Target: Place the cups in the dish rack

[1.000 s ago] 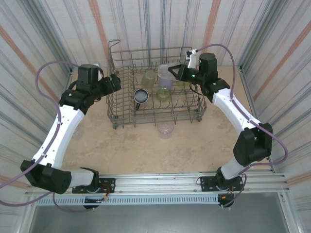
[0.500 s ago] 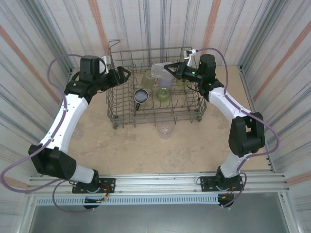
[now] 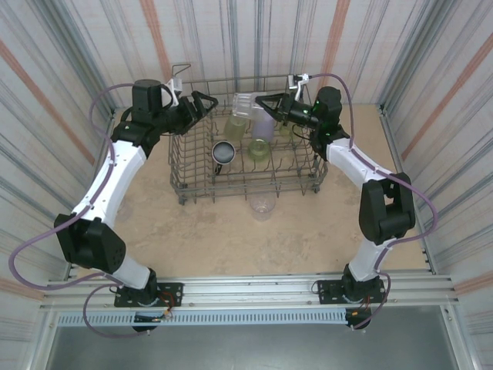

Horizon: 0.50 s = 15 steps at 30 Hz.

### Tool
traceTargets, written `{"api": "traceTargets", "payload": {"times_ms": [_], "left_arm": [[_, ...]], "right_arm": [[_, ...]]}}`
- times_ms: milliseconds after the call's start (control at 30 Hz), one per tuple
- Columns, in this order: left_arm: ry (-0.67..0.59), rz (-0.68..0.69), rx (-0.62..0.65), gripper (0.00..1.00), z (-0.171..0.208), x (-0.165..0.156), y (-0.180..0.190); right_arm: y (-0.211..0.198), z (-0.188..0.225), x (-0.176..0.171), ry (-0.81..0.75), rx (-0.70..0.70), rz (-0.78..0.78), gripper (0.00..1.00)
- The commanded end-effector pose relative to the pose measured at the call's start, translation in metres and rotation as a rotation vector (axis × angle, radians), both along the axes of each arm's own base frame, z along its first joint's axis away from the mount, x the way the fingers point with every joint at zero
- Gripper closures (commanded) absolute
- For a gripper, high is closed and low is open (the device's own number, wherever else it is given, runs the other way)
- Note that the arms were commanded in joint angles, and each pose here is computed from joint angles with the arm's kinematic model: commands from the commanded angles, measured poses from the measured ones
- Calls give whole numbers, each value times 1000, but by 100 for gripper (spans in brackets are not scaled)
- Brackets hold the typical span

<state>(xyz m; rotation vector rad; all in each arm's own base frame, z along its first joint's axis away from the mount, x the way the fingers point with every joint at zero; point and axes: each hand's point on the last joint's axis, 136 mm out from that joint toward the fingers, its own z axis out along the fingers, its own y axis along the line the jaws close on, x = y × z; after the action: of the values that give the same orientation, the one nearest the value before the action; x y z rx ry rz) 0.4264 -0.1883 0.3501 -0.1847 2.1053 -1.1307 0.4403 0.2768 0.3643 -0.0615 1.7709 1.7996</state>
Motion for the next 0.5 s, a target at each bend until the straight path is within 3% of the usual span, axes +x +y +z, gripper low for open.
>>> {"api": "traceTargets", "payload": {"times_ms": [0,467], "left_arm": [[-9,-24,-89,1,13,4,-12],[10,-123,-188,1,17,11,-46]], "right_arm": [[9,13,-8,-50,51,52,100],[21,23,-17,-84,119,108,100]]}}
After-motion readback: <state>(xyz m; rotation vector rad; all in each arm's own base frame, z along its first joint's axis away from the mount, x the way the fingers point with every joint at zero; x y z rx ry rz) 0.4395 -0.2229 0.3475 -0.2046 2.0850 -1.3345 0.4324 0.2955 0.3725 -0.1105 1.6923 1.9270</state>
